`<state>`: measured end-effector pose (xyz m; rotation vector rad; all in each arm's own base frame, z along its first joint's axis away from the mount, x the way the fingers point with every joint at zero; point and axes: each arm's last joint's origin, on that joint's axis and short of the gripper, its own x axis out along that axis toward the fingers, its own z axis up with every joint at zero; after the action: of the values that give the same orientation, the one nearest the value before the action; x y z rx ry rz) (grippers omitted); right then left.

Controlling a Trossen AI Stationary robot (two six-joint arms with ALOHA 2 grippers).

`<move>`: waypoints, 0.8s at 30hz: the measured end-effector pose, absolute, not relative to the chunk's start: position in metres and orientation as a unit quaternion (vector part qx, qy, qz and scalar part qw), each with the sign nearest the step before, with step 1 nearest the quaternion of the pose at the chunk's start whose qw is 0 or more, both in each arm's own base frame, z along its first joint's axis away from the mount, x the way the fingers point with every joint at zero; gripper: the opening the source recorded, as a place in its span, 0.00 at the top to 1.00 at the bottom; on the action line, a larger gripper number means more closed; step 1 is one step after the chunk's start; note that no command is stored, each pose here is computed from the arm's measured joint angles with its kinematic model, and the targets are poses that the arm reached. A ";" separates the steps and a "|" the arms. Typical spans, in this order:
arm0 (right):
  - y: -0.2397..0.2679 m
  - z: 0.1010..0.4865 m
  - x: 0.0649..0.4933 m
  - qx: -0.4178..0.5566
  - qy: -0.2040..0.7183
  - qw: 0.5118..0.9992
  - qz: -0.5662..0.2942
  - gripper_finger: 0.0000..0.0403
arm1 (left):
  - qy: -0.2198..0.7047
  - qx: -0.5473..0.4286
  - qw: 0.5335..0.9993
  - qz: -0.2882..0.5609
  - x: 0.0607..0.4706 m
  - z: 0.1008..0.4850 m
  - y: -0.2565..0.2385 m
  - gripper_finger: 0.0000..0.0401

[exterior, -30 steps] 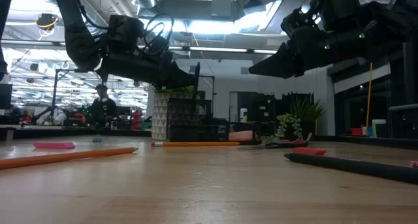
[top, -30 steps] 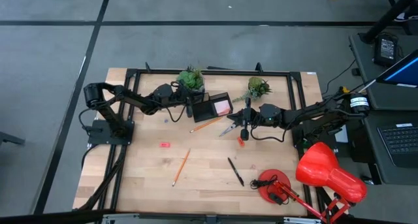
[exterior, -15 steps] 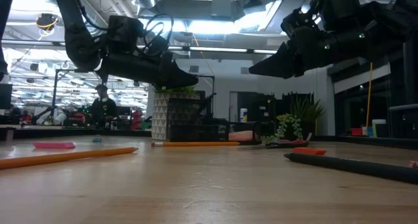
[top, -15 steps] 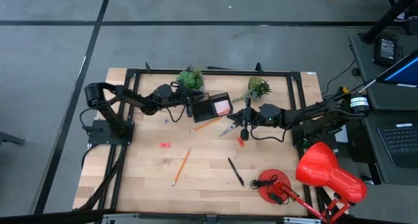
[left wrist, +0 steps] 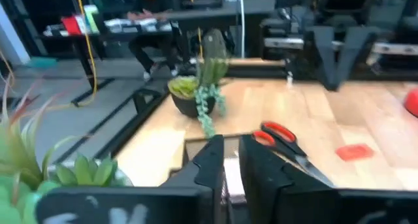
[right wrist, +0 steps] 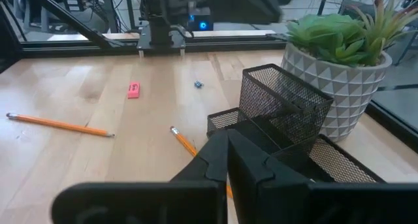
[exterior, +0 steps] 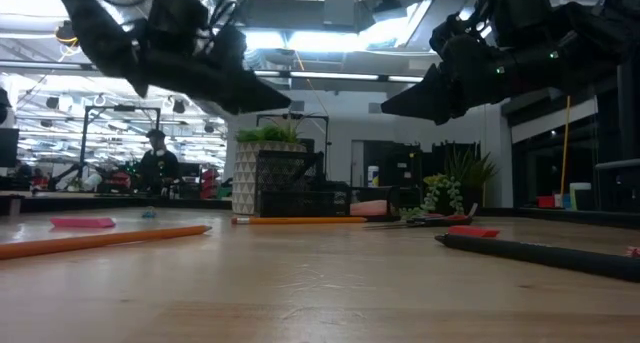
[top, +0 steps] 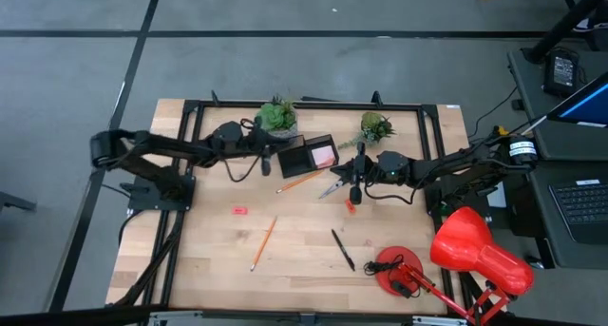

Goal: Pick and place office supplies into organizer
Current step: Put the black scissors into the black desk organizer

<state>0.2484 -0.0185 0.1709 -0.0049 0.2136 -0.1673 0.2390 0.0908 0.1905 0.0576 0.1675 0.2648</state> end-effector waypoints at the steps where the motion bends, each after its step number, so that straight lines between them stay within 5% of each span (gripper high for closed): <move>1: -0.019 0.171 0.248 -0.001 0.106 0.990 -0.090 0.97 | 0.089 0.031 0.987 0.126 0.236 0.193 0.088 0.94; 12: -0.022 0.185 0.268 0.011 0.225 0.966 -0.129 0.97 | 0.036 0.071 0.994 0.070 0.213 0.230 0.076 1.00; 24: -0.023 0.238 0.276 0.108 0.412 0.887 -0.178 0.97 | 0.012 0.080 0.993 0.081 0.186 0.199 0.066 0.99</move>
<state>0.2757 -0.0225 0.2377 0.2255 0.8564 -0.3708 0.1865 0.0660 0.1993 0.1609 0.0244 0.1633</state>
